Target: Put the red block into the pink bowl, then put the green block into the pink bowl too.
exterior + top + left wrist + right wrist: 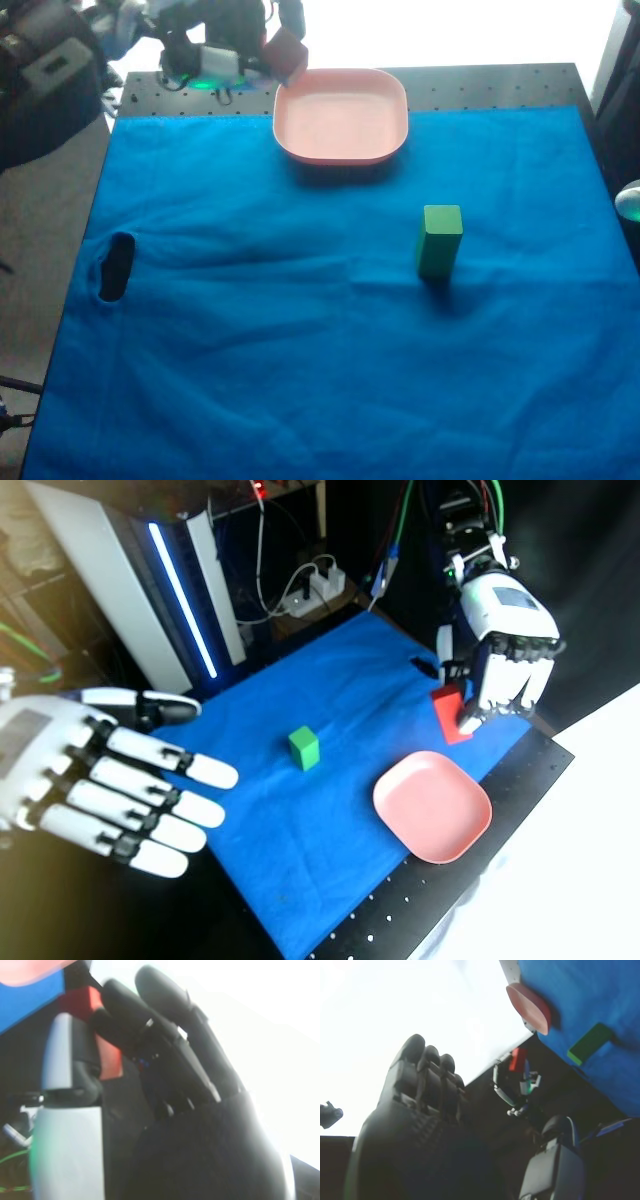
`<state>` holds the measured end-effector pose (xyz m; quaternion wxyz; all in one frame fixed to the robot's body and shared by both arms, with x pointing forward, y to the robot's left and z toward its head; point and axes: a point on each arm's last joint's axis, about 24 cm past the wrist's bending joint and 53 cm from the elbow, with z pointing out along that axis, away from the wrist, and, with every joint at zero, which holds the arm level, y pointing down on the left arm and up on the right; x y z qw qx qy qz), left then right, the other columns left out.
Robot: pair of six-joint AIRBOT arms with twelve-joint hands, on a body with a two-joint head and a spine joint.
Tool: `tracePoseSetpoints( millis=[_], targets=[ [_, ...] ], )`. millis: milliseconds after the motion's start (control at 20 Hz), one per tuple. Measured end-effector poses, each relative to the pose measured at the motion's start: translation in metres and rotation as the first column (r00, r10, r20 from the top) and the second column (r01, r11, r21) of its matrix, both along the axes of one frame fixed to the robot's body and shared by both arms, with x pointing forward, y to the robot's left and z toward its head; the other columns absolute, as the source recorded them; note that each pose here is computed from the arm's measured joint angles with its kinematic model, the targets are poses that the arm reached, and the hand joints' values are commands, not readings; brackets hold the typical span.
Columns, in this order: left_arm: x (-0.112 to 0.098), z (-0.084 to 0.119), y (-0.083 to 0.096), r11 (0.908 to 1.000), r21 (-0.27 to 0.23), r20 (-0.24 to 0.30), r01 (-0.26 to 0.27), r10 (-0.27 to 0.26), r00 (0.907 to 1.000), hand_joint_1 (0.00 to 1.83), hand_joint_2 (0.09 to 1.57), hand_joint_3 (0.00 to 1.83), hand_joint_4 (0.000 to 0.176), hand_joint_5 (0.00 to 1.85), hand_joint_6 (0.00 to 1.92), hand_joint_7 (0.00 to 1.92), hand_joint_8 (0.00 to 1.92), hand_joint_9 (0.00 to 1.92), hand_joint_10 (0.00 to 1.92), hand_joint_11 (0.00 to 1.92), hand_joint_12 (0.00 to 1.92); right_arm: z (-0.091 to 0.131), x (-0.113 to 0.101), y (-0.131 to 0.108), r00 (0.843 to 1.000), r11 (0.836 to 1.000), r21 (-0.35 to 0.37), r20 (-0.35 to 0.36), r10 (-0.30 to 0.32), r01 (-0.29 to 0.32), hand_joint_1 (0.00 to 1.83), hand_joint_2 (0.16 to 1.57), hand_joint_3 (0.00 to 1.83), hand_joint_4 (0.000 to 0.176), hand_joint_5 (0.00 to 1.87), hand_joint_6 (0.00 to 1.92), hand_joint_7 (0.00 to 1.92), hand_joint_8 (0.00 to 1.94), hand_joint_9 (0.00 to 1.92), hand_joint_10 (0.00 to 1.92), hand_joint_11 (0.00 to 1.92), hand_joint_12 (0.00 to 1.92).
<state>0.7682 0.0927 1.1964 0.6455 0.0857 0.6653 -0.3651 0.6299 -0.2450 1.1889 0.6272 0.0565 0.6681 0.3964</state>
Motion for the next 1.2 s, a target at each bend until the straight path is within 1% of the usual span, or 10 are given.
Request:
tracePoseSetpoints(
  millis=[200, 250, 300, 350, 500, 650, 800, 1000, 1050, 1200],
  targets=[
    [0.008, -0.013, -0.016, 0.9999, 0.010, -0.020, 0.002, -0.002, 0.9998, 1.24, 1.07, 0.00, 0.000, 1.04, 0.82, 1.11, 0.86, 1.31, 0.25, 0.92, 1.30, -0.005, 0.002, 0.004, 1.000, 1.000, 0.013, -0.008, 0.016, -0.016, 0.43, 0.81, 0.00, 0.006, 0.11, 0.00, 0.31, 0.00, 0.25, 0.00, 0.00, 0.64],
    [0.011, -0.014, -0.020, 0.9999, 0.010, -0.020, 0.002, -0.002, 0.9998, 1.26, 1.05, 0.01, 0.000, 1.05, 0.75, 1.16, 0.84, 1.29, 0.50, 0.96, 1.36, -0.005, 0.003, 0.006, 1.000, 1.000, 0.020, -0.007, 0.021, -0.021, 0.42, 0.79, 0.00, 0.010, 0.11, 0.00, 0.32, 0.00, 0.25, 0.00, 0.00, 0.63],
    [0.014, -0.017, -0.022, 1.0000, 0.008, -0.023, -0.001, 0.001, 0.9997, 1.27, 1.06, 0.00, 0.000, 1.01, 0.79, 1.19, 0.81, 1.31, 0.58, 1.02, 1.33, -0.004, 0.005, 0.009, 1.000, 0.999, 0.026, 0.001, 0.028, -0.028, 0.43, 0.79, 0.00, 0.000, 0.12, 0.00, 0.32, 0.00, 0.26, 0.00, 0.00, 0.65],
    [0.017, -0.018, -0.025, 0.9999, -0.013, -0.039, -0.001, 0.001, 0.9992, 1.27, 1.07, 0.00, 0.000, 1.00, 0.78, 1.17, 0.86, 1.30, 0.66, 1.06, 1.34, -0.002, 0.005, 0.012, 0.999, 0.999, 0.033, 0.009, 0.036, -0.036, 0.44, 0.78, 0.00, 0.010, 0.12, 0.00, 0.32, 0.00, 0.26, 0.00, 0.00, 0.62],
    [0.027, -0.021, -0.024, 0.9990, -0.044, -0.064, -0.012, 0.010, 0.9979, 1.25, 1.08, 0.00, 0.000, 1.00, 0.82, 1.13, 0.89, 1.24, 0.64, 1.04, 1.26, 0.000, 0.004, 0.020, 0.998, 0.998, 0.033, 0.024, 0.060, -0.061, 0.44, 0.79, 0.00, 0.018, 0.12, 0.00, 0.32, 0.00, 0.23, 0.00, 0.00, 0.59],
    [0.031, -0.025, -0.022, 0.9991, -0.033, -0.073, -0.025, 0.022, 0.9971, 1.25, 1.08, 0.00, 0.000, 1.03, 0.78, 1.10, 0.94, 1.19, 0.64, 0.98, 1.27, 0.002, 0.005, 0.022, 0.997, 0.997, 0.037, 0.029, 0.065, -0.066, 0.45, 0.80, 0.00, 0.009, 0.11, 0.00, 0.30, 0.00, 0.22, 0.00, 0.00, 0.55],
    [0.033, -0.031, -0.021, 0.9993, -0.021, -0.088, -0.031, 0.030, 0.9957, 1.26, 1.08, 0.00, 0.000, 1.05, 0.70, 1.07, 1.04, 1.07, 1.01, 0.94, 1.49, 0.001, 0.004, 0.024, 0.997, 0.997, 0.036, 0.028, 0.071, -0.072, 0.48, 0.79, 0.00, 0.013, 0.11, 0.00, 0.29, 0.00, 0.22, 0.00, 0.00, 0.54],
    [0.034, -0.037, -0.020, 0.9992, -0.013, -0.099, -0.037, 0.035, 0.9945, 1.26, 1.08, 0.00, 0.000, 1.02, 0.75, 1.09, 1.01, 1.09, 0.90, 0.91, 1.40, 0.003, 0.004, 0.026, 0.996, 0.996, 0.039, 0.034, 0.076, -0.078, 0.46, 0.79, 0.00, 0.000, 0.12, 0.00, 0.31, 0.00, 0.25, 0.01, 0.00, 0.55],
    [0.034, -0.039, -0.019, 0.9992, -0.016, -0.104, -0.038, 0.036, 0.9940, 1.27, 1.07, 0.00, 0.000, 1.02, 0.76, 1.12, 0.95, 1.14, 0.83, 0.95, 1.31, 0.004, 0.004, 0.028, 0.996, 0.996, 0.037, 0.036, 0.081, -0.082, 0.48, 0.77, 0.00, 0.019, 0.12, 0.00, 0.32, 0.00, 0.24, 0.00, 0.00, 0.49],
    [0.037, -0.052, -0.012, 0.9977, -0.041, -0.147, -0.053, 0.047, 0.9880, 1.27, 1.06, 0.00, 0.000, 1.02, 0.78, 1.18, 0.83, 1.20, 0.66, 0.98, 1.19, 0.005, 0.005, 0.029, 0.996, 0.996, 0.039, 0.041, 0.083, -0.085, 0.47, 0.78, 0.00, 0.013, 0.11, 0.00, 0.32, 0.00, 0.23, 0.00, 0.00, 0.52]
  ],
)
